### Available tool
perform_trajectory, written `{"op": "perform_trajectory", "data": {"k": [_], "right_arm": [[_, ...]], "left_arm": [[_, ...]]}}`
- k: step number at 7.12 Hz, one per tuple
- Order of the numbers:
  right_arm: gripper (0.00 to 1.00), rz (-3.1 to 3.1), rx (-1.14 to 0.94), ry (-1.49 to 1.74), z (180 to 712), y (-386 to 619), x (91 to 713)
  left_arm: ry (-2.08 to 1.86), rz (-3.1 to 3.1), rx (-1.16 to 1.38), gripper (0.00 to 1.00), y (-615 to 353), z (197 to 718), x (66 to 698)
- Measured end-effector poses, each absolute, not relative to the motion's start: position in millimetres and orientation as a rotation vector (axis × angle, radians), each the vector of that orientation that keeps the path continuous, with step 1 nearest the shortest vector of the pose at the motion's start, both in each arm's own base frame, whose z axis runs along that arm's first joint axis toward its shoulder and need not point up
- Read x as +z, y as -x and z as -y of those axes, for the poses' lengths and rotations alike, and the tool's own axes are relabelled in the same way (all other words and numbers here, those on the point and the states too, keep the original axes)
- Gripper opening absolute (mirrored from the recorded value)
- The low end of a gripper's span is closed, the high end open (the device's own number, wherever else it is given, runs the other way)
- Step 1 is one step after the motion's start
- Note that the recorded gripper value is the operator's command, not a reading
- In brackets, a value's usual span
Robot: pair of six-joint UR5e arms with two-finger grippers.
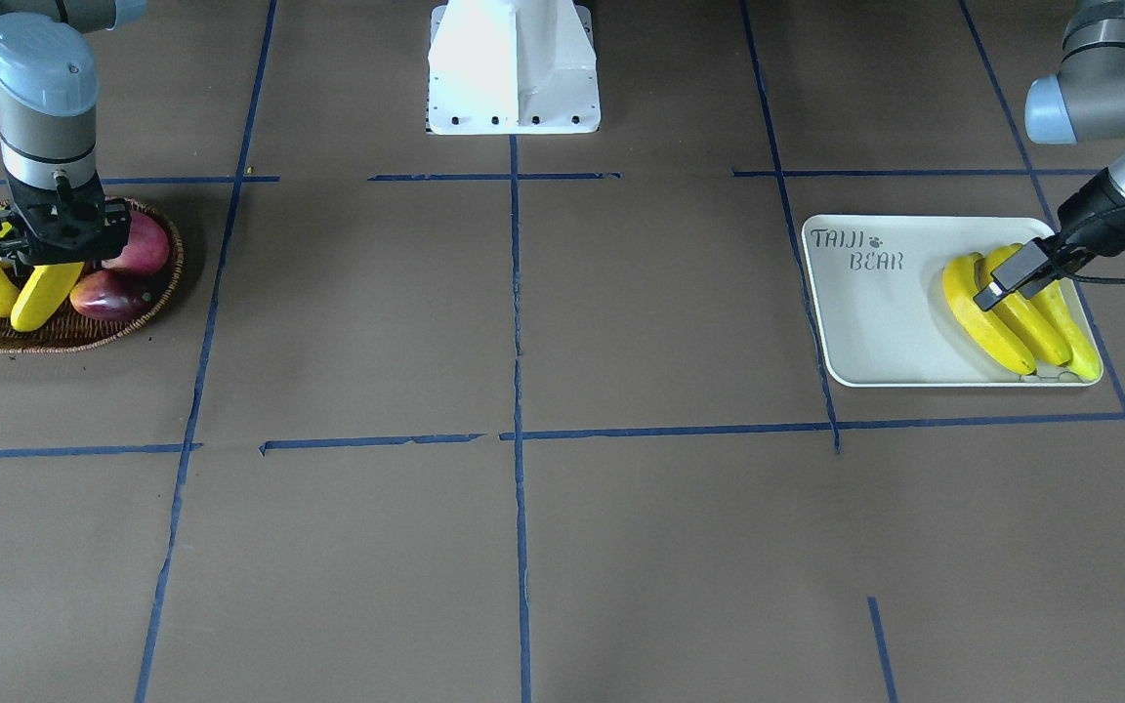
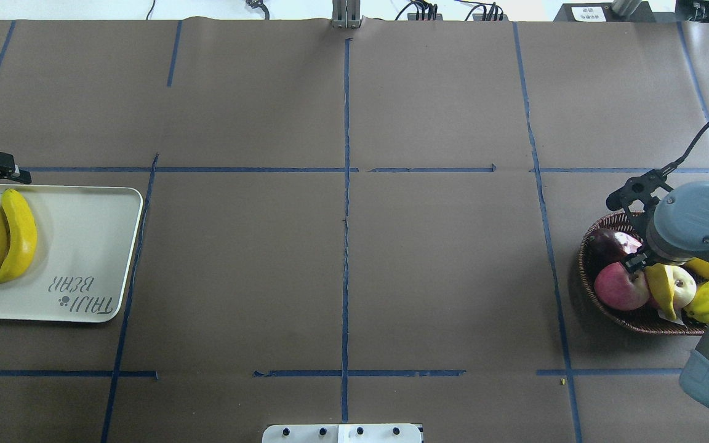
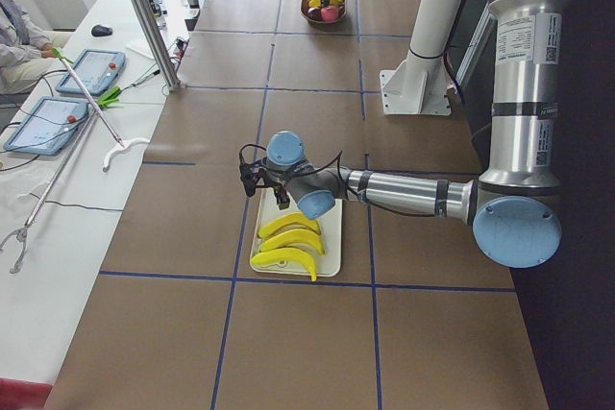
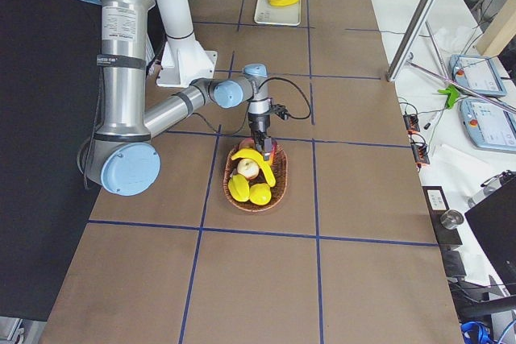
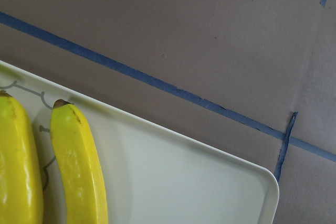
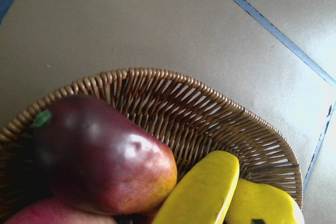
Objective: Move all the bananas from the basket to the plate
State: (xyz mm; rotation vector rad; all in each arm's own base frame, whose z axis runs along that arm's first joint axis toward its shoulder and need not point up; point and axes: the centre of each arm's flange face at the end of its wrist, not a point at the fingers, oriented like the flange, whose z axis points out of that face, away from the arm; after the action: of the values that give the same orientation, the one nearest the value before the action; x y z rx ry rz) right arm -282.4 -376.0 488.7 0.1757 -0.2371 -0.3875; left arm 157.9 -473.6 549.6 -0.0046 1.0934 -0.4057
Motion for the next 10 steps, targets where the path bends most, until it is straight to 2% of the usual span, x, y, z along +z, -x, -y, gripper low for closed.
{"op": "perform_trajectory", "data": {"k": [4,7,9,10], "right_arm": [[0.76,0.202,-0.401,-0.15,370.6,284.7,493.9],[0.68,0.19,-0.413,-0.136,366.6,288.0,496.4],[0.4,0.185,-0.418,-0.129,364.9,289.2,497.4],[0.35,0.181,-0.418,-0.125,364.4,289.0,498.0]], "left_arm": [[0.005,-1.094,-0.406,1.0,-157.9,473.6,549.5],[0.005,-1.093,-0.406,1.0,-157.9,473.6,549.5],[0.005,-1.094,-0.406,1.0,-157.9,473.6,549.5],[0.005,-1.094,-0.406,1.0,-157.9,473.6,549.5]]}}
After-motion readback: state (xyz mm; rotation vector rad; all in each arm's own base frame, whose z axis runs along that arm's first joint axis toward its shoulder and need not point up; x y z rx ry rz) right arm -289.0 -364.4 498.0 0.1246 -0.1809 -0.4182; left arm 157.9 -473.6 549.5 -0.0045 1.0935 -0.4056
